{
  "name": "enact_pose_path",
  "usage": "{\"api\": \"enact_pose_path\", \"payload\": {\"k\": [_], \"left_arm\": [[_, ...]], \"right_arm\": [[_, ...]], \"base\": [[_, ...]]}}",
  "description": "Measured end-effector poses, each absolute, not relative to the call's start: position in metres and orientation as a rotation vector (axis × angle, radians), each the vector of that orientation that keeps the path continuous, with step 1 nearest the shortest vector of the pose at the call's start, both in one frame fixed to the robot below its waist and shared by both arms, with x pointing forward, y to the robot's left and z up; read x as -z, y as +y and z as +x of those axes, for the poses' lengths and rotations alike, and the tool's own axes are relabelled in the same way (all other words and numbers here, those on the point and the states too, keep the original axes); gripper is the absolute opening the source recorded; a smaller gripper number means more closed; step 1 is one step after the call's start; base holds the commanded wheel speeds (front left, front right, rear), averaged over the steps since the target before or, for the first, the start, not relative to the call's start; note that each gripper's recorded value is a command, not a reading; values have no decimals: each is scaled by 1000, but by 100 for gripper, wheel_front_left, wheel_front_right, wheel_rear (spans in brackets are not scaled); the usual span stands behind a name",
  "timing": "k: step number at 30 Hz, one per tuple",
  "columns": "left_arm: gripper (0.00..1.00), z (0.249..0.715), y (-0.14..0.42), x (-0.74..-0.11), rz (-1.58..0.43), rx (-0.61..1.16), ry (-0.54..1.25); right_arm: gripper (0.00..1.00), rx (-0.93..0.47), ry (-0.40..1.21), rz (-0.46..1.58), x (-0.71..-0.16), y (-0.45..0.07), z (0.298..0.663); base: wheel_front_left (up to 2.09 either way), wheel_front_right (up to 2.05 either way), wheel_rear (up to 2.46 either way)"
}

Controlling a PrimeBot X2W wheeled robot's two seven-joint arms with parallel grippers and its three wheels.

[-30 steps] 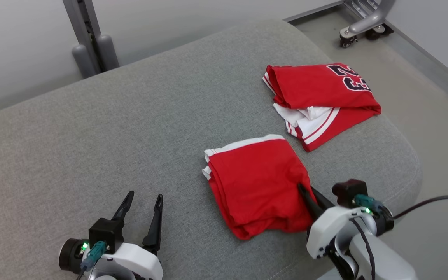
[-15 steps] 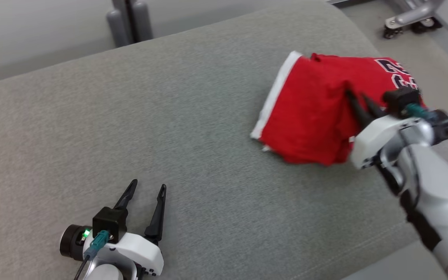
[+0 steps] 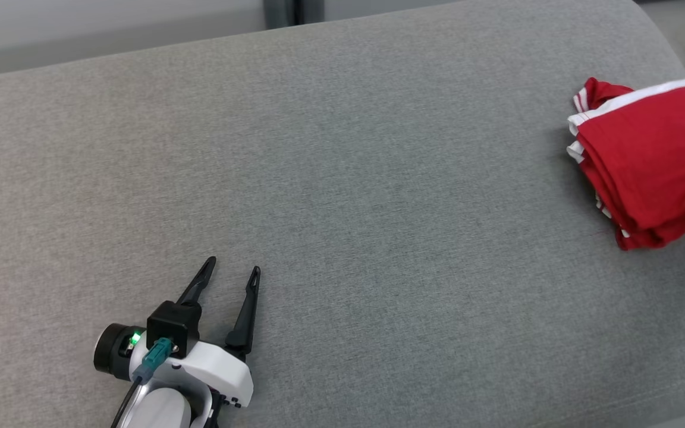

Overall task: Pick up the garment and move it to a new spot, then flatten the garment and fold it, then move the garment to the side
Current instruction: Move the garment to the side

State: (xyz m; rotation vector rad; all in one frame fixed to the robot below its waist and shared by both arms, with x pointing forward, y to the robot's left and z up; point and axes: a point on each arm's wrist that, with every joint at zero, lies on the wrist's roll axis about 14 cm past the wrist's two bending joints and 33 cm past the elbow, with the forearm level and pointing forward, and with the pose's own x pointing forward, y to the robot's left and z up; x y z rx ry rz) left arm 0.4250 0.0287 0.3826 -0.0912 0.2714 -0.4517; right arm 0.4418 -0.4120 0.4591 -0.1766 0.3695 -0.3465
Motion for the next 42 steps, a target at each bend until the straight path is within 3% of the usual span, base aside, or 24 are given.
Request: {"api": "enact_pose_path", "payload": {"k": [3, 7, 18, 31, 42], "left_arm": [[100, 425, 37, -383, -87, 426, 271], [100, 426, 46, -391, -85, 392, 250], [100, 423, 82, -412, -83, 267, 200], [100, 400, 141, -425, -92, 81, 175], [100, 373, 177, -439, -103, -39, 138]], "right_arm": [[100, 377, 374, -150, -452, -416, 438], [100, 392, 259, -116, -474, -412, 446], [100, 182, 76, 4, -482, -284, 461], [100, -83, 99, 64, -457, -175, 426], [100, -161, 85, 113, -462, -142, 408]], "base": [[0, 0, 0], [0, 0, 0], [0, 0, 0], [0, 0, 0], [0, 0, 0]]}}
